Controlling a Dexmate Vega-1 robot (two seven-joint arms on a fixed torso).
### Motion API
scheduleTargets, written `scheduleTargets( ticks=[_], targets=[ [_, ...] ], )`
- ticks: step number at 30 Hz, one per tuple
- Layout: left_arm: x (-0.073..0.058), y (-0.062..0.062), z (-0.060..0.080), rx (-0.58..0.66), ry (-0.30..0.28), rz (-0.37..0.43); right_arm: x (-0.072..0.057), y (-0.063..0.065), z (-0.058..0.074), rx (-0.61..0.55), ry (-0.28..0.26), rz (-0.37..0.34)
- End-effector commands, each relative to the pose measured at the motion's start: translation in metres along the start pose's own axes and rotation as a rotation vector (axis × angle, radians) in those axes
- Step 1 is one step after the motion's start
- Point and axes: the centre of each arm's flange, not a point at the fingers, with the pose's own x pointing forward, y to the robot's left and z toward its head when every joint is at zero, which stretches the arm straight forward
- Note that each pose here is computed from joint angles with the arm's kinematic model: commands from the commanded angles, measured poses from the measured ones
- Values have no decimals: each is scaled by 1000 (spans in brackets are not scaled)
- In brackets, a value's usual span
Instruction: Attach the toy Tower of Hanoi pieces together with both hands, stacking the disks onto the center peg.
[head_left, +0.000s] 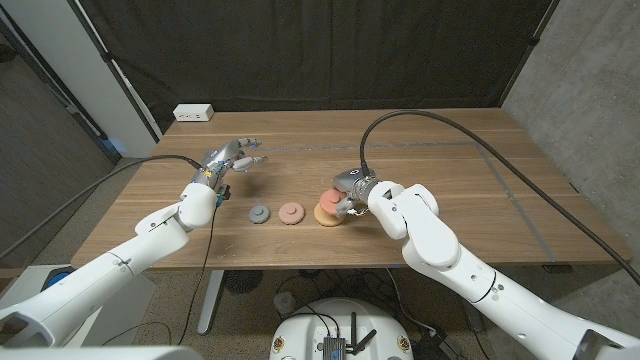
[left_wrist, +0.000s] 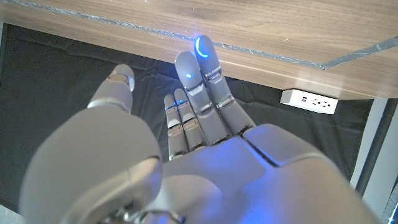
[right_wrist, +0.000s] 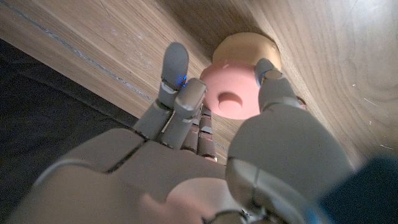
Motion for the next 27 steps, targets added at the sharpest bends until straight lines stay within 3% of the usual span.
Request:
scheduleTargets(
  ticks=[1,17,27],
  targets=[
    [-3,0,-1,-6,-3,3,11,-2,6,7,-24,20],
    [-3,-1,-1,-14,1,4,21,-7,11,3,-44,34],
    [-4,-1,-2,-16,3,5,30,-3,10,-3,-41,58]
  ],
)
